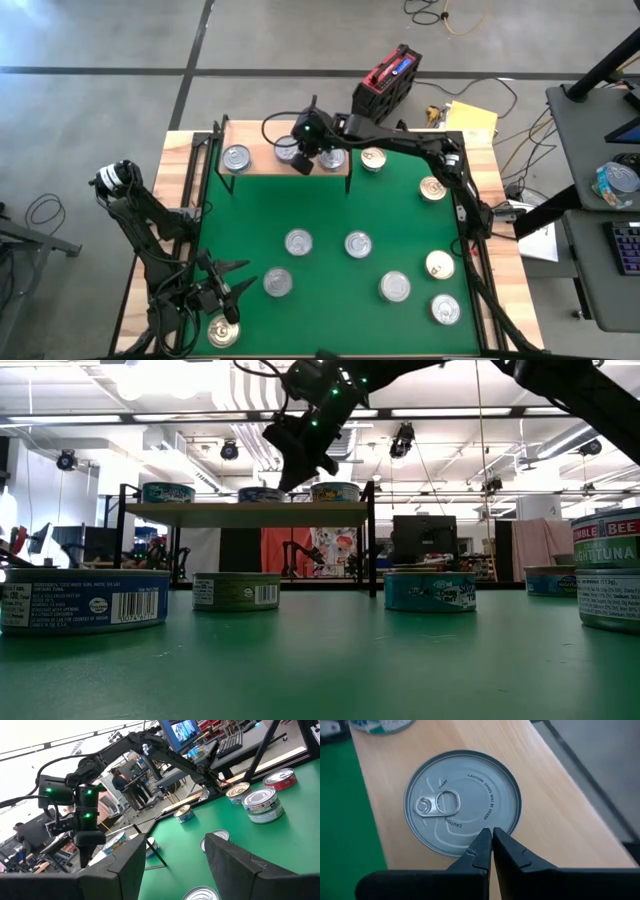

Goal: Stack canned seafood by type on shelf
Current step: Put the middle left dark blue tuna can on the shelf

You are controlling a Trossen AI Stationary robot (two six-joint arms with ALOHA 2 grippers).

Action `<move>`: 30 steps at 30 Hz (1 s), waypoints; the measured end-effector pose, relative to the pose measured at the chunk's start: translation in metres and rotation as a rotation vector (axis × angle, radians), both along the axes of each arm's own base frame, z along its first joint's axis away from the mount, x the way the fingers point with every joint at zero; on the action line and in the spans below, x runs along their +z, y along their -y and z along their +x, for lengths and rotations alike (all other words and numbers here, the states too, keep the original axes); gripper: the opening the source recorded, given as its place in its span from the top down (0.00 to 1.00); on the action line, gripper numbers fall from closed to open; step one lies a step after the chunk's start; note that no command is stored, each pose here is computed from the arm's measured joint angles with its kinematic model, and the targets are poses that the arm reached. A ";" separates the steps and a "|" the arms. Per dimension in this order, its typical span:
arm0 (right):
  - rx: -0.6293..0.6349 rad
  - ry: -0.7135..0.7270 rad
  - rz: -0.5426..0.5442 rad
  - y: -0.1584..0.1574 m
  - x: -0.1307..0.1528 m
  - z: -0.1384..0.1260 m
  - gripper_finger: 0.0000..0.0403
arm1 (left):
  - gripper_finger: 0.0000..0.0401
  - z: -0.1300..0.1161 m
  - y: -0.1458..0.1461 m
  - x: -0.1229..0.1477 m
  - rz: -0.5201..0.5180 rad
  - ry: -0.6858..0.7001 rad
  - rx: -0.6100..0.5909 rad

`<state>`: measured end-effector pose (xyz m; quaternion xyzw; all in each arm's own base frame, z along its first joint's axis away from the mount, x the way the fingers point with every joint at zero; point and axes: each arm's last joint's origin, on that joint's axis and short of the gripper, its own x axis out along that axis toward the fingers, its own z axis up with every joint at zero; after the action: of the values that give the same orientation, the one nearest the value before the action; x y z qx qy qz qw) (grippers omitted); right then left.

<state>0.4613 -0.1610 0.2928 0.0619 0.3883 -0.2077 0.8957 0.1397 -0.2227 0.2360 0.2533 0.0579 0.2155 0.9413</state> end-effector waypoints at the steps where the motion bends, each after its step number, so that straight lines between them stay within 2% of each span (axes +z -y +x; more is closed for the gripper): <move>1: -0.014 0.007 0.015 -0.002 0.000 0.000 0.98 | 0.53 0.000 0.000 0.000 0.000 0.000 0.000; 13: -0.109 0.065 0.129 -0.017 0.000 0.006 0.98 | 0.53 0.000 0.000 0.000 0.000 0.000 0.000; 23: -0.094 0.068 0.138 -0.026 0.004 0.006 0.98 | 0.53 0.000 0.000 0.000 0.001 0.000 0.000; 30: -0.044 0.082 0.105 -0.033 0.013 0.008 0.98 | 0.53 0.000 0.000 0.000 0.001 0.000 0.000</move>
<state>0.4691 -0.1277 0.3054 0.1258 0.3603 -0.2041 0.9015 0.1397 -0.2227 0.2359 0.2538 0.0581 0.2155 0.9412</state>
